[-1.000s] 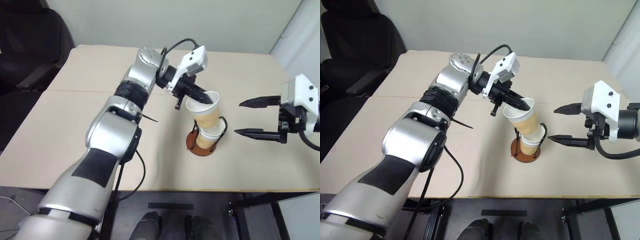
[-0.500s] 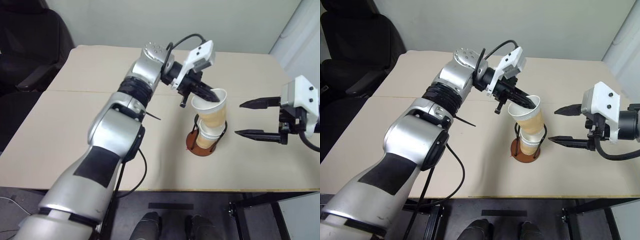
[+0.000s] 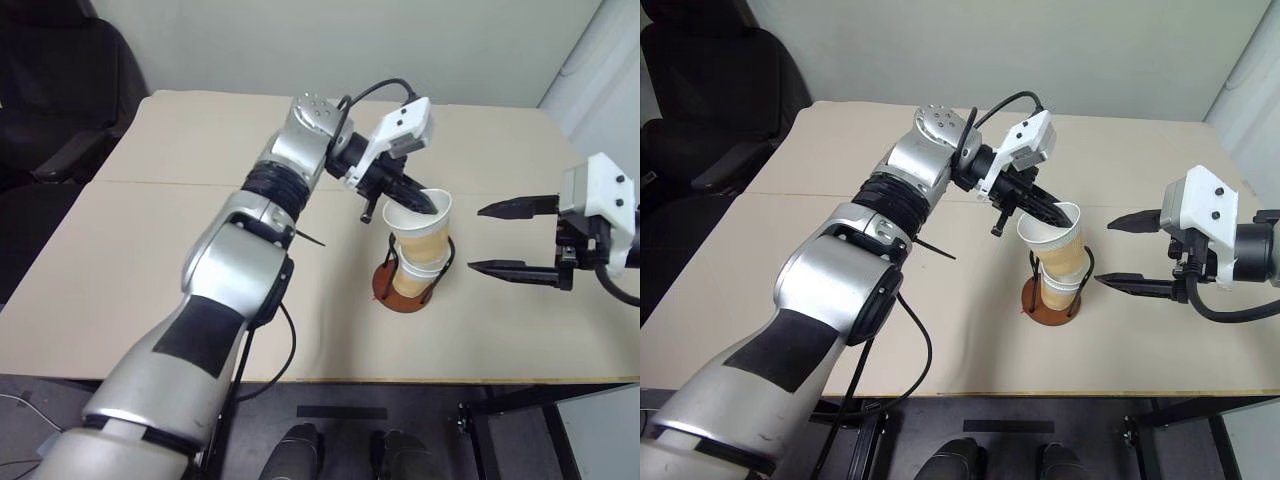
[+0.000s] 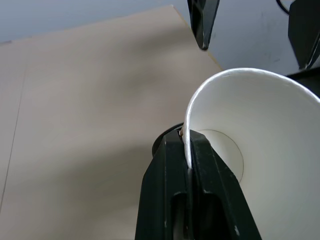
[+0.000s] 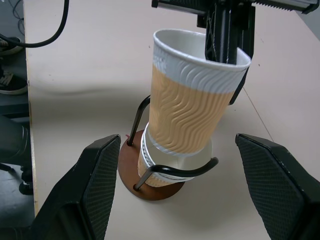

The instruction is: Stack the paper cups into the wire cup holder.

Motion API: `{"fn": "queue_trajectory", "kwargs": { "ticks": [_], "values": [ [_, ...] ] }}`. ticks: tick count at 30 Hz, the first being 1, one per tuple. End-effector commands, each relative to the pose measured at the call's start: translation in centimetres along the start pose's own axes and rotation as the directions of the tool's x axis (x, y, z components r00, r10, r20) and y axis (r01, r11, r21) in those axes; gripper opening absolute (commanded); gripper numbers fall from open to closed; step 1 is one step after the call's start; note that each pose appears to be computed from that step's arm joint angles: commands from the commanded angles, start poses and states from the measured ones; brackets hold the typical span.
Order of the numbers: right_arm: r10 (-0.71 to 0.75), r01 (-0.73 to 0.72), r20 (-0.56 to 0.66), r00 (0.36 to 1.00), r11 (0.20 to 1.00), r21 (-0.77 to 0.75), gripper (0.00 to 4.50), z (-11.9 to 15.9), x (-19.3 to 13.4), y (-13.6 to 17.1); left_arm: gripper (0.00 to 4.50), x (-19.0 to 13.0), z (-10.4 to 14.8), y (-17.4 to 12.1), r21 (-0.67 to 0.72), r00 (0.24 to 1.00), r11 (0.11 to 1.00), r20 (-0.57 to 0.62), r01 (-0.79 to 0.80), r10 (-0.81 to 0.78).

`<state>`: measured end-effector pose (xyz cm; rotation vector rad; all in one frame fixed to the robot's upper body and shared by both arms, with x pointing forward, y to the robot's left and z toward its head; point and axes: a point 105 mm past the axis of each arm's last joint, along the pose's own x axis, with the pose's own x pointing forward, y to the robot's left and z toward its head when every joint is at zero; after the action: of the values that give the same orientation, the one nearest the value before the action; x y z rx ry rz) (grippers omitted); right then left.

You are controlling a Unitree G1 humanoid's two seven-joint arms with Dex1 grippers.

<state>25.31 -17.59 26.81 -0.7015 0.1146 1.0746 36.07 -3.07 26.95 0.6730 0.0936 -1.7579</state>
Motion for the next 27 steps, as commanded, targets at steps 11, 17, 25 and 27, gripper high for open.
{"fn": "queue_trajectory", "kwargs": {
  "ticks": [11,17,25,27],
  "values": [
    [-0.032,0.033,0.011,0.999,0.999,-0.028,3.73,0.7,-0.7,-0.1,1.7,0.8,-0.2,0.5,0.109,0.997,0.993,-0.049,-0.049,0.054],
    [-0.032,0.032,0.005,0.999,0.999,-0.026,3.73,0.6,-0.8,-0.1,3.17,0.8,0.7,0.9,0.111,0.997,0.991,-0.015,-0.077,0.08],
    [-0.029,0.029,0.001,1.0,0.999,-0.014,3.73,0.4,-0.8,-0.4,3.17,-0.6,0.8,1.4,0.093,0.991,0.986,0.028,-0.136,0.134],
    [-0.027,0.027,-0.002,1.0,1.0,-0.002,3.73,0.3,-0.8,-0.4,3.17,-2.0,0.8,1.5,0.064,0.985,0.984,0.059,-0.164,0.161]
  ]
}}
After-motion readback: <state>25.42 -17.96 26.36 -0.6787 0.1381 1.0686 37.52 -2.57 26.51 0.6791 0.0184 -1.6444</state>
